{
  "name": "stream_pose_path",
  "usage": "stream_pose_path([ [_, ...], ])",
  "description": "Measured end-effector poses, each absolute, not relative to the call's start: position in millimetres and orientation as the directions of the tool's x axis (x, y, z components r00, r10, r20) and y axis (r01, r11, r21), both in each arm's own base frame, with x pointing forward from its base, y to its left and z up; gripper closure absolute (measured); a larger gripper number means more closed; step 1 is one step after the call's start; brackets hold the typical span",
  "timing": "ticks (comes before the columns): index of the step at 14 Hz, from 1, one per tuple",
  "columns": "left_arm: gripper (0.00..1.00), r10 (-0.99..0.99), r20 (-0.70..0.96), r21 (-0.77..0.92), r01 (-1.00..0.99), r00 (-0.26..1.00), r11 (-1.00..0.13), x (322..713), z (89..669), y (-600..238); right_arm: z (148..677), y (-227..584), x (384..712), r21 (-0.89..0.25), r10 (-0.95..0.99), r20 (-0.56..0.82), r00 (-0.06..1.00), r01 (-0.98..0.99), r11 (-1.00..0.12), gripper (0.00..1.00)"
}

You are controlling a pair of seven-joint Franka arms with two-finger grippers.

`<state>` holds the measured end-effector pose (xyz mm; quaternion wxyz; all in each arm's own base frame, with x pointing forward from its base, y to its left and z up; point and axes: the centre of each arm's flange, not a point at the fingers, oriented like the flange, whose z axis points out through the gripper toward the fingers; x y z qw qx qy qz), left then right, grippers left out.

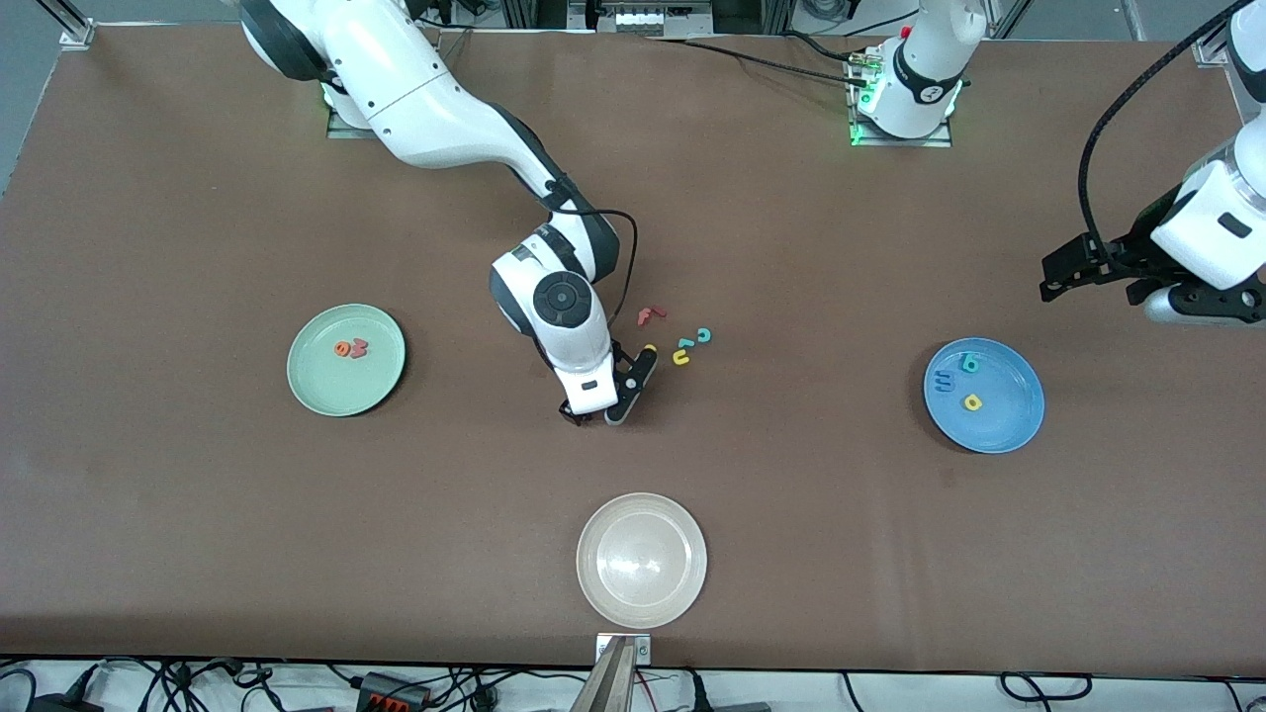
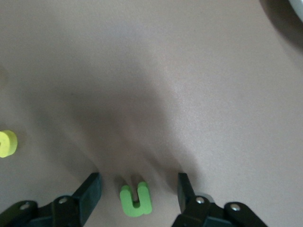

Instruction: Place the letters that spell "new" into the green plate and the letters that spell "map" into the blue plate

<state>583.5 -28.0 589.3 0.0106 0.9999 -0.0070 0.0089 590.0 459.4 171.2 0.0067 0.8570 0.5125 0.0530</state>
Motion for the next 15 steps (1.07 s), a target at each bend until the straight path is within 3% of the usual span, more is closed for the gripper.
stream_pose_path([
  [12, 0.00, -0.055, 0.042, 0.019, -0.056, 0.998, -0.998, 580.3, 587.7, -23.2, 171.6, 453.9, 591.9, 0.070, 0.910, 0.034, 0.412, 0.908, -0.414, 0.27],
  [14, 0.00, -0.100, 0.042, 0.017, -0.101, 0.994, -0.995, 580.3, 587.5, -20.0, 171.5, 453.7, 591.6, 0.069, 0.919, 0.029, 0.394, 0.916, -0.395, 0.32],
  [15, 0.00, -0.107, 0.042, 0.016, -0.108, 0.993, -0.994, 580.2, 587.2, -16.6, 172.4, 453.5, 592.0, 0.070, 0.920, 0.028, 0.391, 0.917, -0.392, 0.39],
])
